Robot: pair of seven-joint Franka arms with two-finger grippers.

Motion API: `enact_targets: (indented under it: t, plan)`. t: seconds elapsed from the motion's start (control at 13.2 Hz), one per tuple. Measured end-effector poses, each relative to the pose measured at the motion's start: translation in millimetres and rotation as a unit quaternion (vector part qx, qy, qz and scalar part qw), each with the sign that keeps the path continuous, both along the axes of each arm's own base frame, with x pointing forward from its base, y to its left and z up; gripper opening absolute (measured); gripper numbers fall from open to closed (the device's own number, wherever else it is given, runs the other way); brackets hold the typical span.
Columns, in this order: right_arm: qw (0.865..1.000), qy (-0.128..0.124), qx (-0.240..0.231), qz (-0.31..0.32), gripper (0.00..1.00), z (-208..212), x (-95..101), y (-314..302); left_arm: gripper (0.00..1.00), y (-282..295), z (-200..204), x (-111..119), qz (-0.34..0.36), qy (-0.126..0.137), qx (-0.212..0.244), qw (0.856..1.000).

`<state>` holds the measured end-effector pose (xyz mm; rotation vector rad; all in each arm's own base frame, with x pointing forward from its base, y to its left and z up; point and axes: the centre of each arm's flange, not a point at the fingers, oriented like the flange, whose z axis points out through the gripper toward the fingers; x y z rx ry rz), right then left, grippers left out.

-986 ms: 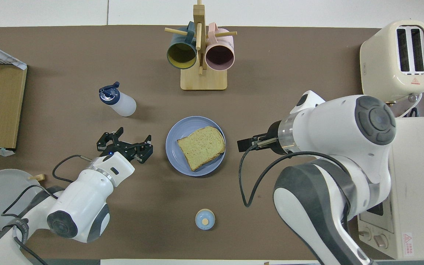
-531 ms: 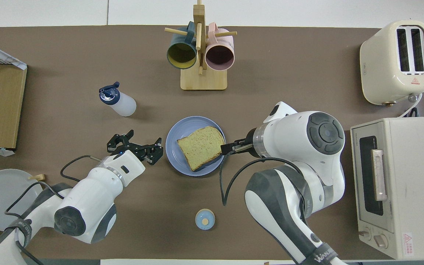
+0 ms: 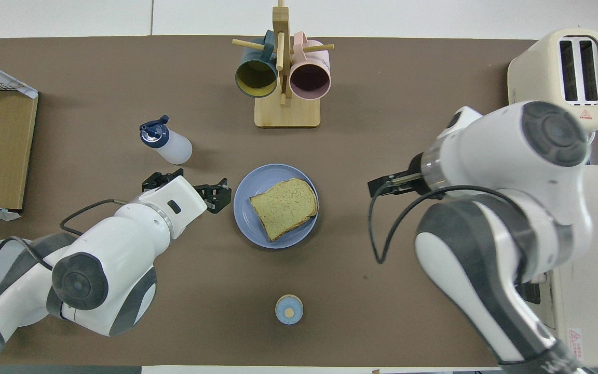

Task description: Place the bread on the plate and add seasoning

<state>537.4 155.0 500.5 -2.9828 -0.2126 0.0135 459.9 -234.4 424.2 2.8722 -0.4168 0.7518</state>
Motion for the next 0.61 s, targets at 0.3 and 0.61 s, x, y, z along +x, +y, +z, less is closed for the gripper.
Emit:
enact_targets:
  t: [0.3, 0.61]
  plan:
    - [0.999, 0.023, -0.02, -0.042, 1.0, 70, -25.8, -82, 1.0, 10, 70, 29, 0.006, 0.056, 0.048, 0.997]
    - [0.997, 0.033, -0.049, -0.045, 1.0, 96, -15.8, -97, 1.0, 58, 127, 53, 0.032, 0.106, 0.076, 0.991]
